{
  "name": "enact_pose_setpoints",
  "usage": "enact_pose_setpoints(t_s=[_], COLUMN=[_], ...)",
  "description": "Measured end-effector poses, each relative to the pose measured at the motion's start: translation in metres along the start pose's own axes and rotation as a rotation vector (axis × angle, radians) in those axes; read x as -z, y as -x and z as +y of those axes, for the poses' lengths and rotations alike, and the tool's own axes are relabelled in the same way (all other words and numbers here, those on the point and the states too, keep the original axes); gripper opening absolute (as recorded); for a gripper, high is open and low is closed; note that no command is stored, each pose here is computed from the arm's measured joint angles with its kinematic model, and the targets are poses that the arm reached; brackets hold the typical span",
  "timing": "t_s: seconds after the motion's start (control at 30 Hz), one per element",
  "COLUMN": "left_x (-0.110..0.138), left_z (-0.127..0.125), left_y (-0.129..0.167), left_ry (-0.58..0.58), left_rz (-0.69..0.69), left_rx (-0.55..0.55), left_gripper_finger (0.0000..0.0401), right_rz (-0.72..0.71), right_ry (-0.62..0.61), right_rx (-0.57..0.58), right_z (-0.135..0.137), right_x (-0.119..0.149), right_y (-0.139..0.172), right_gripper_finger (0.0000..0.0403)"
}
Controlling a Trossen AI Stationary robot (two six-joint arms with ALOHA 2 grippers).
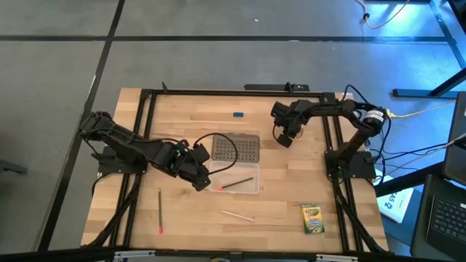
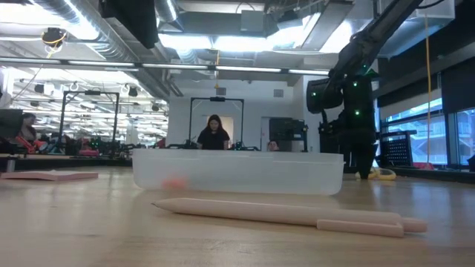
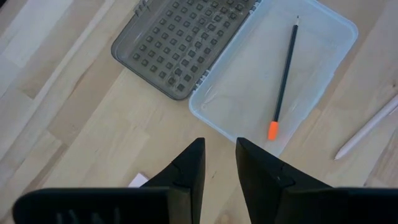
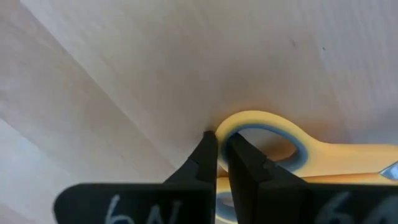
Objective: Pack school essentials
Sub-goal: Put the yellow scissors into the black supply box
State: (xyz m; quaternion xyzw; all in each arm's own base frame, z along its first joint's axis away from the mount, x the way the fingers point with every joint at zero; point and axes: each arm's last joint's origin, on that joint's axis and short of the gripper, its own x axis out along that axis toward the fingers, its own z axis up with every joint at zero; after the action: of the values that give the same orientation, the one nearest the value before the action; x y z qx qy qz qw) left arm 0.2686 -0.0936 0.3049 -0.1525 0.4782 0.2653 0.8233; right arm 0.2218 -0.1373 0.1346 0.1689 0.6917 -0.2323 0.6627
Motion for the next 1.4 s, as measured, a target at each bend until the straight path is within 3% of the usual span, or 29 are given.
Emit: enact_pose_setpoints(t_s=[0.47, 0.93, 1.13, 1.4], left_x=[0.0, 0.0, 0.0, 0.0], left_z=[0.0, 0.0, 0.0, 0.0], left_y=[0.0, 0.0, 0.0, 0.0], left_ry=[0.0, 0.001, -0.002, -0.004], left_rz=[-0.003, -0.012, -0.01, -0.01], left_rx=[-0.001, -0.006, -0.009, -0.009], left_gripper_finger=[0.0083, 0.0083, 0.0083, 0.0083], right_rz=[-0.057, -0.305, -0.371, -0.536], right_ry=[0.32, 0.807, 1.072, 1.329], right_rx=[0.037, 0.029, 0.043, 0.023], right_z=[0.045, 0.13, 0.158, 0.189], right_x=[0.008, 0.007, 0.019, 0.027], right_y=[0.043, 0.103, 0.111, 0.118], right_gripper_finger=[0.0018, 0.0018, 0.0018, 0.0018])
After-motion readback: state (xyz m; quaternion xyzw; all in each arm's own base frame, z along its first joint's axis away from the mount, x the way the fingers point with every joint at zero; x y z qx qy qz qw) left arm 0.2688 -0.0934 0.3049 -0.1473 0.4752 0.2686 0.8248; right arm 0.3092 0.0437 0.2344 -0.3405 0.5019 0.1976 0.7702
